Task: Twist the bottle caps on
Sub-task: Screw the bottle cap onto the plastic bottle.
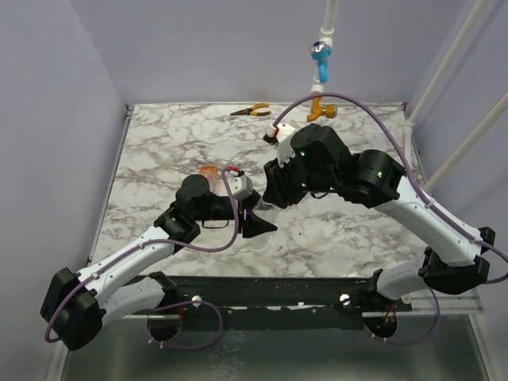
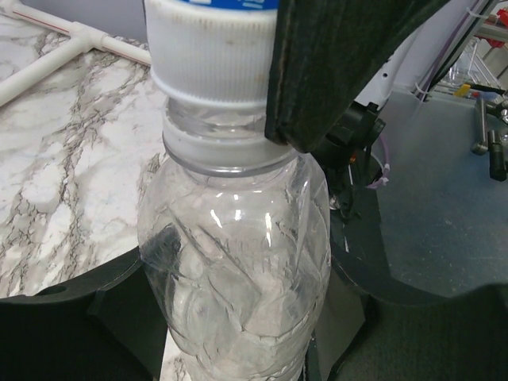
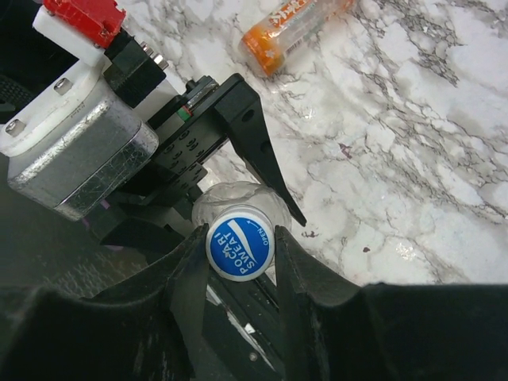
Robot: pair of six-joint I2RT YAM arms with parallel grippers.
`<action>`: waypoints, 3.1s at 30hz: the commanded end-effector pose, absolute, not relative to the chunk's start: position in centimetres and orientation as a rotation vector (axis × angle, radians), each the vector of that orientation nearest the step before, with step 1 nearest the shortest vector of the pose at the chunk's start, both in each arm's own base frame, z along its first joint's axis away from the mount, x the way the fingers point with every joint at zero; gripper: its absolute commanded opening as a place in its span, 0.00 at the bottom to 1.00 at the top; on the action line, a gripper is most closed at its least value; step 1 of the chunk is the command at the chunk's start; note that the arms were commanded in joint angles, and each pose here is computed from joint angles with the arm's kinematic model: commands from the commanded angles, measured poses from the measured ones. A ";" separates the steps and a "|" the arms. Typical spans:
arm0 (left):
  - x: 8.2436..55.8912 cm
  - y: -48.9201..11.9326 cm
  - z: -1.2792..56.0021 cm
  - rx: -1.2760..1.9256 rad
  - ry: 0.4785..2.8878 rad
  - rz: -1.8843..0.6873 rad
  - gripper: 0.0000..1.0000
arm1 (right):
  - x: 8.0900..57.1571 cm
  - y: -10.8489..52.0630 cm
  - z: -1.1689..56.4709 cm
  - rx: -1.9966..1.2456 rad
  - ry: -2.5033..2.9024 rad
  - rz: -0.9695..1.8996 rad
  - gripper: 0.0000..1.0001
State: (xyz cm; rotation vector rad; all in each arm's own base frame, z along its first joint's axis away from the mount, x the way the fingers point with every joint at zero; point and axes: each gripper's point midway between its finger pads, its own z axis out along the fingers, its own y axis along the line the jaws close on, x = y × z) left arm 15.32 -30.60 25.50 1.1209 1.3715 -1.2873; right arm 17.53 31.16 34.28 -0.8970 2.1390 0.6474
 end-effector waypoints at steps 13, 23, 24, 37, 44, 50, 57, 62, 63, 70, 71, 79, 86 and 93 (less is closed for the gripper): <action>15.0 -30.6 26.1 1.141 1.320 -1.275 0.33 | 18.4 30.7 36.0 -0.828 2.092 0.654 0.59; 15.1 -30.7 26.0 1.140 1.324 -1.270 0.33 | 18.0 31.3 35.9 -0.855 2.092 0.687 0.59; 15.1 -30.7 26.0 1.140 1.323 -1.270 0.33 | 18.0 31.3 35.9 -0.854 2.092 0.690 0.59; 15.3 -30.7 26.0 1.138 1.326 -1.265 0.33 | 17.8 31.8 35.7 -0.855 2.100 0.710 0.49; 15.5 -30.7 26.2 1.133 1.321 -1.252 0.33 | 17.7 31.6 35.2 -0.855 2.120 0.704 0.48; 16.4 -30.7 26.5 1.104 1.323 -1.207 0.33 | 17.8 31.4 34.6 -0.832 2.154 0.685 0.38; 19.4 -30.5 27.8 0.985 1.315 -1.049 0.33 | 18.8 31.2 33.4 -0.754 2.215 0.614 0.35; 21.6 -30.5 28.9 0.909 1.287 -0.903 0.32 | 19.7 31.3 31.7 -0.668 2.292 0.546 0.35; 22.2 -30.4 29.2 0.888 1.282 -0.864 0.32 | 20.0 31.2 31.4 -0.643 2.307 0.529 0.35; 25.0 -30.4 30.7 0.757 1.249 -0.691 0.32 | 21.9 31.0 29.3 -0.477 2.396 0.421 0.35; 25.4 -30.5 30.7 0.740 1.249 -0.671 0.32 | 22.2 31.2 29.1 -0.456 2.406 0.422 0.35; 28.3 -30.0 31.8 0.569 1.246 -0.554 0.32 | 24.2 32.3 27.1 -0.300 2.476 0.395 0.35; 30.3 -29.7 32.4 0.432 1.246 -0.508 0.31 | 25.8 34.0 26.4 -0.219 2.494 0.423 0.34; 30.8 -29.5 32.4 0.400 1.238 -0.488 0.31 | 26.3 34.8 26.5 -0.210 2.500 0.432 0.36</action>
